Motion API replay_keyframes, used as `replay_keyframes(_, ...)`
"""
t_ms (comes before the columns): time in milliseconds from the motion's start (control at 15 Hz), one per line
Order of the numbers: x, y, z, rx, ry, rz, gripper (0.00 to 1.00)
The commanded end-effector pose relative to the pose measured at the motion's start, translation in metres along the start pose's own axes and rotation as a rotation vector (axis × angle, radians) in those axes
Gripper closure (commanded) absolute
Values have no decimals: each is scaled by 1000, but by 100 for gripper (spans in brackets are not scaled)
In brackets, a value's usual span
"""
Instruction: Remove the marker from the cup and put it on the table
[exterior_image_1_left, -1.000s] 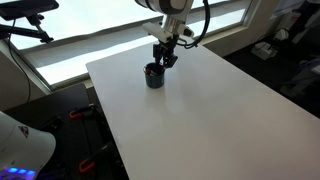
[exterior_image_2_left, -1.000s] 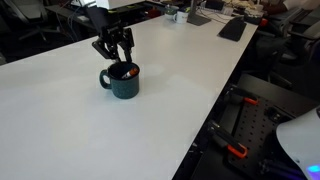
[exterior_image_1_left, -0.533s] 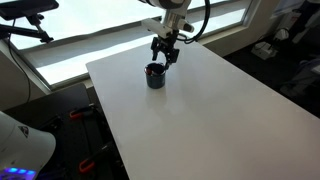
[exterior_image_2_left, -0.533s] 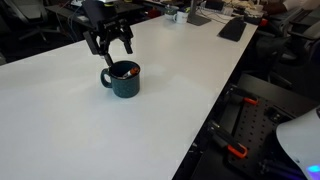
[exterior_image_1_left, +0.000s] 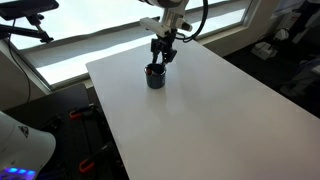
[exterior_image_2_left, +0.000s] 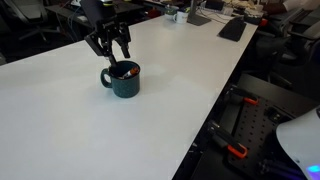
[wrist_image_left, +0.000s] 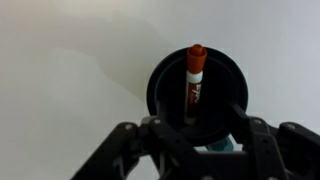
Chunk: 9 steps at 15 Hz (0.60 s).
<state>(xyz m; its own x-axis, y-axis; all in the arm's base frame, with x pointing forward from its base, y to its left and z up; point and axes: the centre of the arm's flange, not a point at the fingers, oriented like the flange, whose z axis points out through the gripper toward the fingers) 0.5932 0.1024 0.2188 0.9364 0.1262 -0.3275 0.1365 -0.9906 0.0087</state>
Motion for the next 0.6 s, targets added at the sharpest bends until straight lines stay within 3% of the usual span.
replay_keyframes(0,-14,-5,-2,-11,12,24,51)
replay_keyframes(133,-15,-5,-1,-13,10,24,43)
replay_keyframes(200,-15,-5,0,-14,9,24,24)
replay_keyframes(267,-16,-4,1,-14,6,24,21)
replay_keyframes(333,-16,-4,3,-15,2,24,68)
replay_keyframes(467,-17,-3,6,-17,-4,24,64)
replay_keyframes(533,-18,-2,7,-17,-7,27,71)
